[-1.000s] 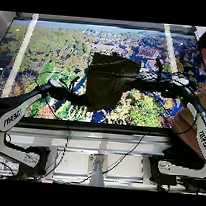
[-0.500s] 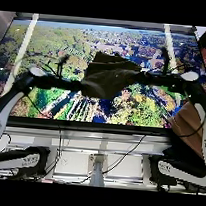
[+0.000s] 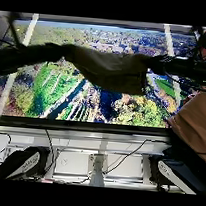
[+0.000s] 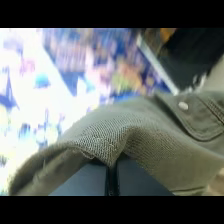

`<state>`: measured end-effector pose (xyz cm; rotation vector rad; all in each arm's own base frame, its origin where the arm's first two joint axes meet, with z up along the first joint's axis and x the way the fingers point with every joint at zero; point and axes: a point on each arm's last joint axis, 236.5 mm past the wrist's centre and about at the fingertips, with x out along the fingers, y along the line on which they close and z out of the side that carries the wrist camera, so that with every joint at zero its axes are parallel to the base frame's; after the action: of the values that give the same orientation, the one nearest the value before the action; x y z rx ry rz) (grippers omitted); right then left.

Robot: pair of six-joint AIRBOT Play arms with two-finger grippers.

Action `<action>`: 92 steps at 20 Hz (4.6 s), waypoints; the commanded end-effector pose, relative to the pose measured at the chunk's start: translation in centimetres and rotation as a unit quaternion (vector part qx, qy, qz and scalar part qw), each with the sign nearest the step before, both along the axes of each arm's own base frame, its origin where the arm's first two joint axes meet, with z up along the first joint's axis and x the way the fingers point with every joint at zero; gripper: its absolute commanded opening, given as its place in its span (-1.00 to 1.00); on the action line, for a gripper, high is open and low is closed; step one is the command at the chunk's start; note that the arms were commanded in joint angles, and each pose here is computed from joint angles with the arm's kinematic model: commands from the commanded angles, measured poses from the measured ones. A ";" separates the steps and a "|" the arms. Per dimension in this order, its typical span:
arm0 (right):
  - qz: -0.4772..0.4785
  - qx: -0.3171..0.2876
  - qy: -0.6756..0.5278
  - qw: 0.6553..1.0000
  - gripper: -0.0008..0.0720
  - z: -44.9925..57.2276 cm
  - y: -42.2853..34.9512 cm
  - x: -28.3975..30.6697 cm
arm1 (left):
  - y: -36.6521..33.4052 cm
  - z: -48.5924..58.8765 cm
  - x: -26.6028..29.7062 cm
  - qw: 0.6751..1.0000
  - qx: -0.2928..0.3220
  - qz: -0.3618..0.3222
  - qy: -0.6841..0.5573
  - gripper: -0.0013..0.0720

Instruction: Fold the clothes and pants, and hang the long-sleeved shirts on hangers.

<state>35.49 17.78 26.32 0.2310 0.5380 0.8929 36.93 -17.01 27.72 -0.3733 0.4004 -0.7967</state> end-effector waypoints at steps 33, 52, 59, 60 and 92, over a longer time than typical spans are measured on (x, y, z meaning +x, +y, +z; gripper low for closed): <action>-0.232 -0.040 0.222 0.946 -0.91 -19.5 -4.5 8.3 | -4.2 -25.3 5.9 0.968 0.091 0.091 0.213 -0.91; -0.082 -0.229 0.399 0.884 -0.90 -29.8 -4.4 -5.0 | -3.1 -31.7 -3.9 0.883 0.220 -0.011 0.414 -0.91; -0.108 -0.235 0.372 0.891 0.63 -31.7 -4.9 -4.0 | -3.5 -35.0 -3.8 0.872 0.241 -0.016 0.427 1.00; -0.105 -0.241 0.368 0.892 0.81 -31.3 -5.0 -3.9 | -3.4 -34.8 -3.8 0.873 0.244 -0.021 0.422 1.00; -0.199 0.043 0.418 0.885 0.73 -33.4 -10.1 -1.6 | -2.4 -22.3 2.9 0.918 0.159 -0.023 0.362 0.62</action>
<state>33.39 5.47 -6.28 0.7201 1.1858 0.3466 39.83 -19.21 5.13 -0.3298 1.2266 -0.5941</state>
